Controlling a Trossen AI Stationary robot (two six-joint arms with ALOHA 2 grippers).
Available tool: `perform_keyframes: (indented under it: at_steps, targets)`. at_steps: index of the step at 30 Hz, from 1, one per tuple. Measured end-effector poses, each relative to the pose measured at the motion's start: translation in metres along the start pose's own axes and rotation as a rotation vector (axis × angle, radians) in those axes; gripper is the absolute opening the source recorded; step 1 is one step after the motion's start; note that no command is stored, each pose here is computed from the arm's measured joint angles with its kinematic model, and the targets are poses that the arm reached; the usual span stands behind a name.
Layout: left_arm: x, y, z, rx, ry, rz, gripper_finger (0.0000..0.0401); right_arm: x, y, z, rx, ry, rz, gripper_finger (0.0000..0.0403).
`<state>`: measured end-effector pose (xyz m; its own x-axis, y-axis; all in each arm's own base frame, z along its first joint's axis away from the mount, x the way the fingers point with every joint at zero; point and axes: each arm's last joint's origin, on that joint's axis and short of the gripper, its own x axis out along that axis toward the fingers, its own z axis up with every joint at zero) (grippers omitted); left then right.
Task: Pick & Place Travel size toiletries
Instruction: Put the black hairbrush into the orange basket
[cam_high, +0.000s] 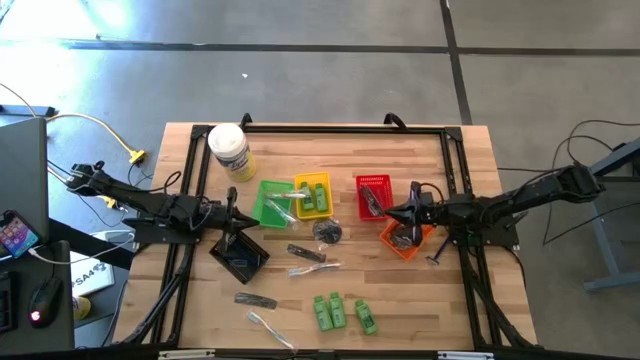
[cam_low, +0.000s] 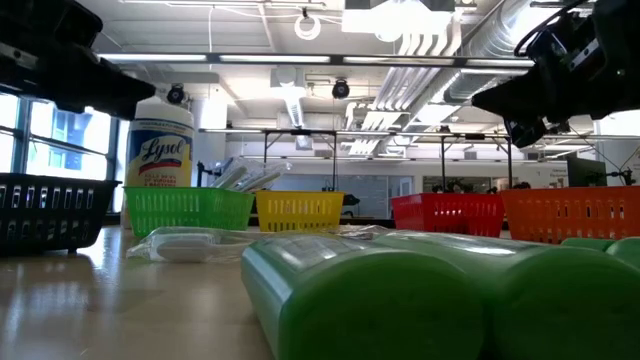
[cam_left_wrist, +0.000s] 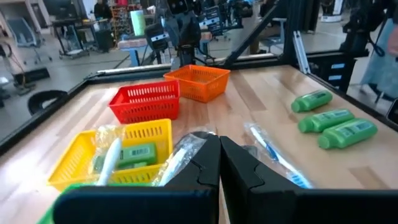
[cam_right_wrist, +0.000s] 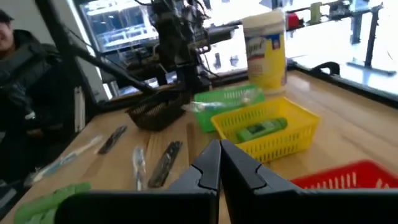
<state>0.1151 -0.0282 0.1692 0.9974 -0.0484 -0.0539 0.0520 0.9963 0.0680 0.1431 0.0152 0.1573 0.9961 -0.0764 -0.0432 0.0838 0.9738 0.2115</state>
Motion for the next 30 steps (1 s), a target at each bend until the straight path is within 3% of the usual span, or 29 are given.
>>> perform_keyframes:
  at_steps: [5,10,24,30]
  targets:
    - [0.000,0.000,0.006,0.098,-0.062,0.007,0.0000,0.000,0.001,0.009,-0.070,-0.089,0.005,0.0002]
    - [0.000,0.001,0.009,0.100,-0.089,0.010,0.0000,-0.001,0.001,0.016,-0.059,-0.160,0.007,0.0002]
    - [0.000,0.001,0.008,-0.079,-0.081,0.022,0.0000,0.000,0.001,0.014,-0.016,-0.143,0.029,0.0002]
    - [0.000,0.001,0.006,-0.076,-0.058,0.022,0.0000,0.000,0.003,0.013,0.018,-0.125,0.096,0.0002]
